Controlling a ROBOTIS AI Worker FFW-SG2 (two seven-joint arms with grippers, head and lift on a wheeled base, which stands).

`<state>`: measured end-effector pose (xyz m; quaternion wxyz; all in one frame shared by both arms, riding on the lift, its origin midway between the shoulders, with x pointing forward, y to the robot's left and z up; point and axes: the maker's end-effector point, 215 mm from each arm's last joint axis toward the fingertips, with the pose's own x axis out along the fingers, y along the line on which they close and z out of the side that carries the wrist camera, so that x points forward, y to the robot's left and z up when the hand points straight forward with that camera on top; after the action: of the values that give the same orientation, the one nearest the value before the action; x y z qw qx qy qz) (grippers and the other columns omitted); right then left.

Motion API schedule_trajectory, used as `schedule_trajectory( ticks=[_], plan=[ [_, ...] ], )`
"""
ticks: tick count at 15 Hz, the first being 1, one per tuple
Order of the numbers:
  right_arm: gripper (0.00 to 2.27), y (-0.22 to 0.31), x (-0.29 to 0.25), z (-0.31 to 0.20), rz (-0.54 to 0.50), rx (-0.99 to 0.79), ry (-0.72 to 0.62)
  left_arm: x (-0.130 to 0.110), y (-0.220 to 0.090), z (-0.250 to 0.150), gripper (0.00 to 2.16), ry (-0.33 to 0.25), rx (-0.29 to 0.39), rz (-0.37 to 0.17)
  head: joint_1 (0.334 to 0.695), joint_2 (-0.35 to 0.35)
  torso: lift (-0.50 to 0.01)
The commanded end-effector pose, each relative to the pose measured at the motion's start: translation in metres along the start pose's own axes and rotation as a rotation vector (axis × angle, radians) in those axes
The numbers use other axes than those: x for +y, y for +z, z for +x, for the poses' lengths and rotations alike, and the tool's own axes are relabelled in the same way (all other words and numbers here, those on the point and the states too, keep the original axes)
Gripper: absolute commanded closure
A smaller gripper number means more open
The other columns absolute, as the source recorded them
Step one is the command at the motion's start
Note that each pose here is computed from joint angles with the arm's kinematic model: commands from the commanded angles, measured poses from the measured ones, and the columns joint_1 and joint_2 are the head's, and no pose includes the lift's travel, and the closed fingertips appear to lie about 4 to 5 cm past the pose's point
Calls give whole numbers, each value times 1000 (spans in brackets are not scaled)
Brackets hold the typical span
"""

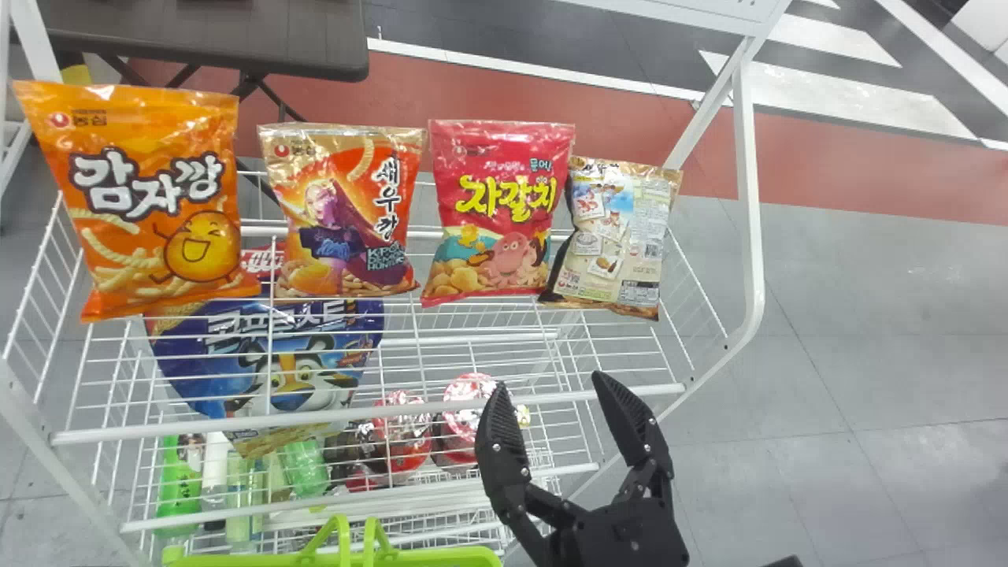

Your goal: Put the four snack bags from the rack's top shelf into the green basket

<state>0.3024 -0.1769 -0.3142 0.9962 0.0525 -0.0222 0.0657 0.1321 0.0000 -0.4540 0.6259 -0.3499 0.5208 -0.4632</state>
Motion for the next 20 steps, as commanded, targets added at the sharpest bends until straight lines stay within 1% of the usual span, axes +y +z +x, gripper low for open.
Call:
schedule_trajectory(
  ticks=[1, 9, 11, 13, 14, 15, 16, 17, 19, 20],
  plan=[
    [117, 0, 0, 0, 0, 1, 0, 0, 0, -1, 2145, 0, -1, 0, 695, -350, 0],
    [120, 0, 0, 0, -2, 2, 4, -2, 1, -4, 2145, 4, -10, 7, 695, -350, 0],
    [120, -8, 0, 2, -3, 26, 5, -4, 0, -4, 2145, 2, -11, 8, 695, -350, 0],
    [113, -33, 6, 24, -5, 111, 23, -9, -3, -2, 2145, -7, -6, 11, 695, -350, 0],
    [117, -33, 16, 41, -27, 110, 48, -12, -7, 1, 2145, -13, 2, 9, 695, -350, 0],
    [117, -36, 35, 60, -51, 118, 85, -10, -7, 1, 2145, -1, 5, 15, 695, -350, 0],
    [120, -27, 53, 79, -57, 98, 118, -10, -6, 0, 2145, 2, 7, 21, 695, -350, 0],
    [120, -29, 69, 99, -63, 116, 148, -9, -5, -1, 2145, 2, 4, 21, 695, -350, 0],
    [124, -28, 101, 143, -77, 102, 209, -12, -2, -3, 2145, -1, -1, 29, 695, -269, 0],
    [124, -27, 109, 161, -80, 97, 224, -13, -1, -3, 2145, -3, 0, 36, 695, -219, 0]
  ],
)
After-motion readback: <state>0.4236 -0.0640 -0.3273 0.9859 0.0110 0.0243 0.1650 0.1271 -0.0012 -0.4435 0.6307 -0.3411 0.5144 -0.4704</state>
